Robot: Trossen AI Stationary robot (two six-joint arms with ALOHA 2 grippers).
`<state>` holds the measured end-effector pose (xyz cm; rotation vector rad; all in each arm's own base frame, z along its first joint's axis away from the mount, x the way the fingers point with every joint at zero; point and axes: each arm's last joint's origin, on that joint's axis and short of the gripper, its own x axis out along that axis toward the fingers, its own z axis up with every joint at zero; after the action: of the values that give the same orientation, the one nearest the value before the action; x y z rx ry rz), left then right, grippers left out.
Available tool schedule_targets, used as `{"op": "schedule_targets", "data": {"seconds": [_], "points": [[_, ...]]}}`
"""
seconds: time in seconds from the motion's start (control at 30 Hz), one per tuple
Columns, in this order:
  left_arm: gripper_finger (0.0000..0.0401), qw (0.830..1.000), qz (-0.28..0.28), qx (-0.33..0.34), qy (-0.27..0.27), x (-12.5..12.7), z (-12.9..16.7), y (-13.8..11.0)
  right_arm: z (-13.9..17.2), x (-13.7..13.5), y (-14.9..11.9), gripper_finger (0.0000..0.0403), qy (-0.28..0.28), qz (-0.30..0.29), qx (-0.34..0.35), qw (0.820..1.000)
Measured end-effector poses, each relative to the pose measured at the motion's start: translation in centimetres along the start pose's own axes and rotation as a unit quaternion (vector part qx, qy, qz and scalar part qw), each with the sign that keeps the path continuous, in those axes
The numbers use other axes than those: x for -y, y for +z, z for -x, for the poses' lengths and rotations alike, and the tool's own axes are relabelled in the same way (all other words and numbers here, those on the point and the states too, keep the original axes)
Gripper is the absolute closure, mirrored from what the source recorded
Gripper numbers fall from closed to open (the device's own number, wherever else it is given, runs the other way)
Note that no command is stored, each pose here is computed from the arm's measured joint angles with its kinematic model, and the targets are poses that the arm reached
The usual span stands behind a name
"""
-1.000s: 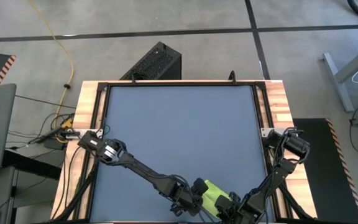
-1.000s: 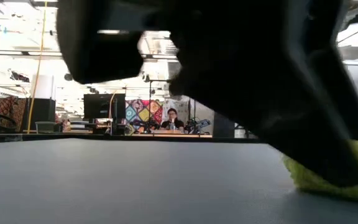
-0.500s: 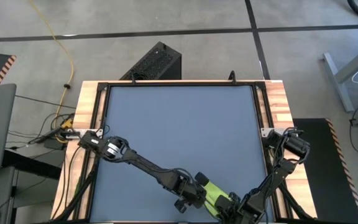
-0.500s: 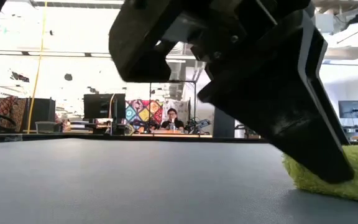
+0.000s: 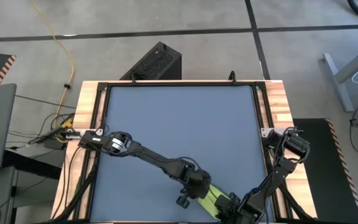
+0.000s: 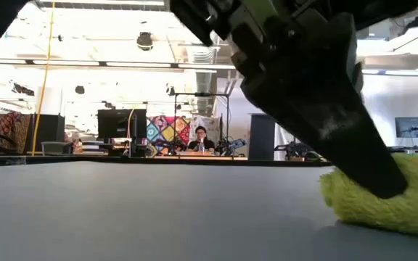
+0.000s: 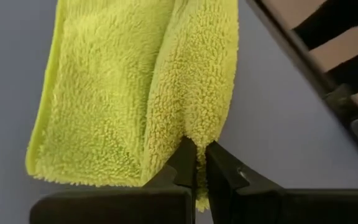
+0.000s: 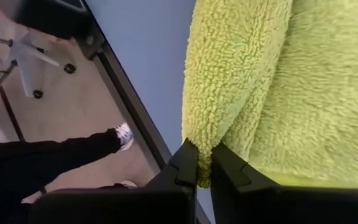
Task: Roll towel
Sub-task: Roll the green towel
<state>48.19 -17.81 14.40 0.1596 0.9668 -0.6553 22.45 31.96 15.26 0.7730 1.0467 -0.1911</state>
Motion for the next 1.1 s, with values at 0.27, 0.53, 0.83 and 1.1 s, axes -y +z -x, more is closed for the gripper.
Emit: {"op": "schedule_targets", "data": {"seconds": [0.27, 0.53, 0.83, 1.1], "points": [[0.04, 0.992, 0.113, -0.017, -0.06, -2.3, 0.9, -1.0, 0.6, 0.2, 0.3, 0.0363, -0.014, -0.039, -0.012, 0.999], [0.0401, 0.968, 0.223, -0.028, -0.114, -3.5, -1.1, -2.2, 0.4, 0.7, 1.1, 0.0355, -0.044, -0.078, -0.029, 0.996], [0.0401, 0.958, 0.26, -0.018, -0.122, -4.8, -1.2, -2.5, 0.3, 1.1, 1.9, 0.0317, -0.068, -0.08, -0.052, 0.993], [0.0401, 0.944, 0.301, -0.009, -0.135, -6.3, -0.6, -2.5, 0.9, 1.0, 2.4, 0.0242, -0.064, -0.08, -0.08, 0.991]]}}
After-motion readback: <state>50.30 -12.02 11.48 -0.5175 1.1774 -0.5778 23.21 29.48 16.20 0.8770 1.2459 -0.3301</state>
